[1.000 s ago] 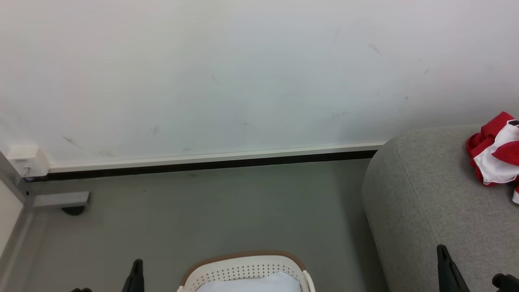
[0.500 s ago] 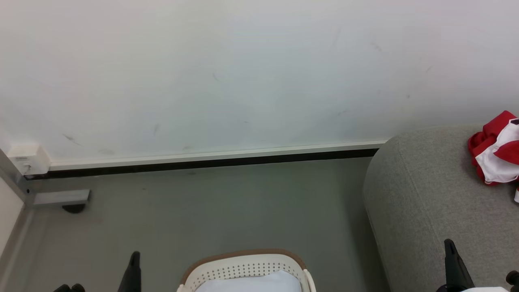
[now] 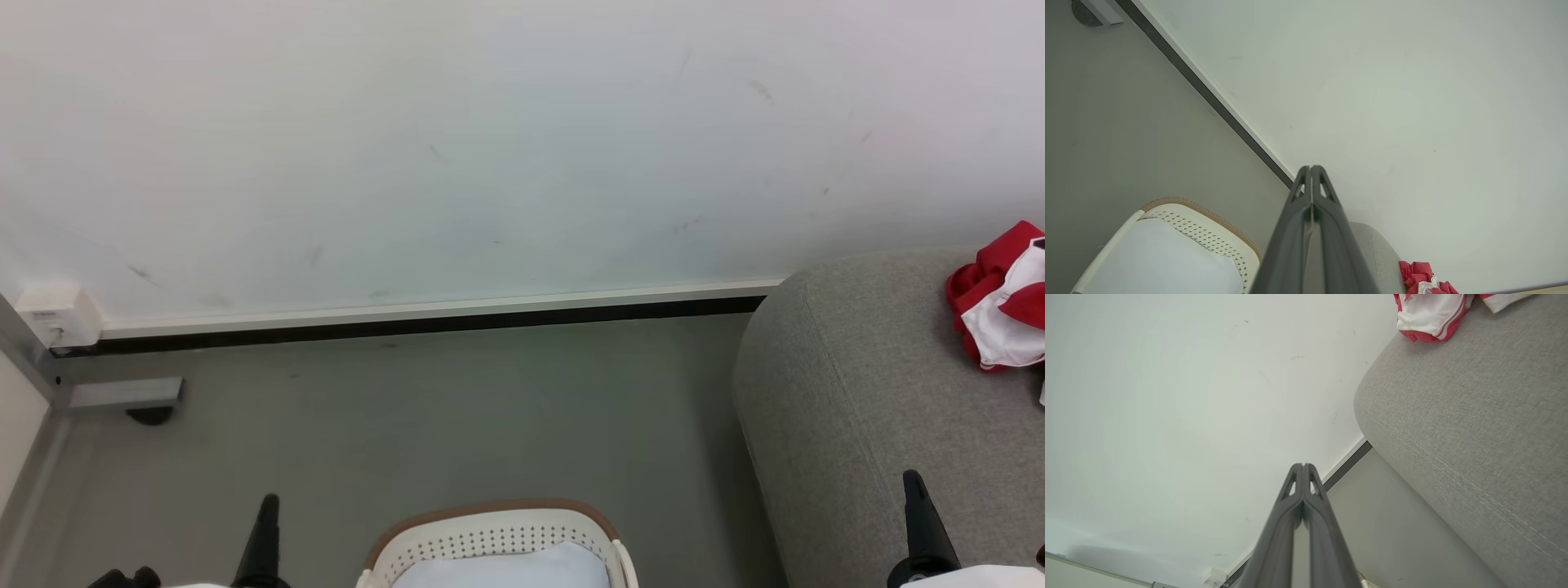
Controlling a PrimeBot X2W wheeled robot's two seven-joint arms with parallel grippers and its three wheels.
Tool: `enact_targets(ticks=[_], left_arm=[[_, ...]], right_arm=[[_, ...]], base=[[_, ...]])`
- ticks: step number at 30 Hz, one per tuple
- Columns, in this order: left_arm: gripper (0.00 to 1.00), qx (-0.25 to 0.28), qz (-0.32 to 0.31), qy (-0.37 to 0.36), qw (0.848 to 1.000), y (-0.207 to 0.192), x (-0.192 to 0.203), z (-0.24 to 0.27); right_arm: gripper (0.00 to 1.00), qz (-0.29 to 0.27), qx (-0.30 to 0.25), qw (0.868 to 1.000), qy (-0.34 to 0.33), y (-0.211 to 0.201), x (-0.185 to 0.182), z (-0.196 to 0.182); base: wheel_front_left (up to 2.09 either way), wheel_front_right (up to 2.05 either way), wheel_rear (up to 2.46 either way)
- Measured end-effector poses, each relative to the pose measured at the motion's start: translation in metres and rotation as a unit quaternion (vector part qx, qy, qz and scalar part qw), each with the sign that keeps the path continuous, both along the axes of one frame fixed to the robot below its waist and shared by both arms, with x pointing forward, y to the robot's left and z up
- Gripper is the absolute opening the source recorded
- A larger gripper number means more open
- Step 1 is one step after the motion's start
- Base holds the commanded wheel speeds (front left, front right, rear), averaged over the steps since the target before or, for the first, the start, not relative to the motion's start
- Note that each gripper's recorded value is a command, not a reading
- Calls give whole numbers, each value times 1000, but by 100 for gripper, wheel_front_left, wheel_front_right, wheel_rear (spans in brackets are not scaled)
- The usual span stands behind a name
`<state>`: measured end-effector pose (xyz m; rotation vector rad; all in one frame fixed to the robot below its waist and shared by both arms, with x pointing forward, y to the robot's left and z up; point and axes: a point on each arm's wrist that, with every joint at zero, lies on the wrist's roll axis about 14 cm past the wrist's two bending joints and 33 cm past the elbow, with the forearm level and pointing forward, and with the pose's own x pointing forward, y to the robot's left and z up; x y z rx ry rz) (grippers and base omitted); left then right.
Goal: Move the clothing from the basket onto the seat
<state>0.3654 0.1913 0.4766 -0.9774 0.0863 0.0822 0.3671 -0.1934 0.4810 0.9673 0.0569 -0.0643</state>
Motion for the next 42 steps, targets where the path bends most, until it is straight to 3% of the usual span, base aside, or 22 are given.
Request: enact_targets(ticks=[20, 42], left_arm=[[0, -101, 3, -11, 995, 2, 8, 7], [0, -194, 4, -28, 981, 4, 15, 16]], right_arm=[[0, -6, 102, 995, -6, -3, 6, 5], [0, -4, 196, 980, -17, -4, 12, 12]], base=[[0, 0, 0], [0, 0, 0]])
